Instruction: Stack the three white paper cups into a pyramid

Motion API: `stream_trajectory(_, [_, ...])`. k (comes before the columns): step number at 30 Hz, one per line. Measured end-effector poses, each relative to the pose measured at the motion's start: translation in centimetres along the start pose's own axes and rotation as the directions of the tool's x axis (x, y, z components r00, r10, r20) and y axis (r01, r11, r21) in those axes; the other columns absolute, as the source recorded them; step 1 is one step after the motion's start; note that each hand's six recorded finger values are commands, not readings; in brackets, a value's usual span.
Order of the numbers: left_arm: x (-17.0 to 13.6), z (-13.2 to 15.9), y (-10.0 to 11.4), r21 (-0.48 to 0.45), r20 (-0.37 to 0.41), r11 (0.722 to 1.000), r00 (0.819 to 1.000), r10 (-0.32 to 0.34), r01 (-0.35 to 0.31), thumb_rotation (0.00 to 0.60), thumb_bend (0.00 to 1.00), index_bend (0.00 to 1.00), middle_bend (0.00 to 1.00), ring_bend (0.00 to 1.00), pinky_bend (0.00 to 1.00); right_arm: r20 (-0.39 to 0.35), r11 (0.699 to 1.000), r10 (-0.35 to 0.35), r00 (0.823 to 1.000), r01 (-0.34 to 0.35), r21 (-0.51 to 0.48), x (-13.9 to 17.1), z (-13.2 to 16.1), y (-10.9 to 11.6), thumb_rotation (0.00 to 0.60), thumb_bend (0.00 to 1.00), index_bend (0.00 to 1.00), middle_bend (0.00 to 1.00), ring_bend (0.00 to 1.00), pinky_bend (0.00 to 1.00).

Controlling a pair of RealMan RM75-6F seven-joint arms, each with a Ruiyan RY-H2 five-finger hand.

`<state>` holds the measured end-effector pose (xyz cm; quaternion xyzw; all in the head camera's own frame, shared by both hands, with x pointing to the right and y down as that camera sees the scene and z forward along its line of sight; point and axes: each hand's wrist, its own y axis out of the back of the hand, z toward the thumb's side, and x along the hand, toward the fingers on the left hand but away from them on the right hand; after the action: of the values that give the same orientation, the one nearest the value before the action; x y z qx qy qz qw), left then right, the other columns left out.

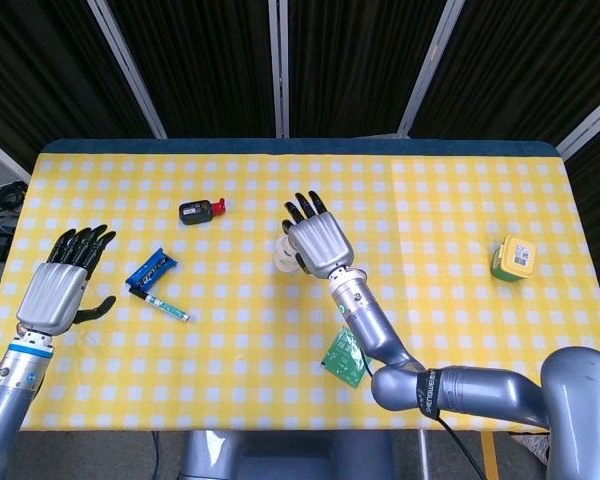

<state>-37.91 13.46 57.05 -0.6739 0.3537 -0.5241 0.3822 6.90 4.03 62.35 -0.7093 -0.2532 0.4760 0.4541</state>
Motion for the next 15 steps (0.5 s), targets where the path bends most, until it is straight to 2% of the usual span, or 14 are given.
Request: stream_trajectory(15, [0.1, -0.4, 0.3, -0.025, 0.005, 1.0, 1.0, -0.005, 0.006, 0.6, 0.27, 0.0, 0.0, 0.0, 0.0, 0.03, 0.999, 0.035, 0.999, -0.034, -0.012, -0.3, -0.7, -1.5, 0.6, 0.31, 0.5, 0.14, 0.0, 0.0])
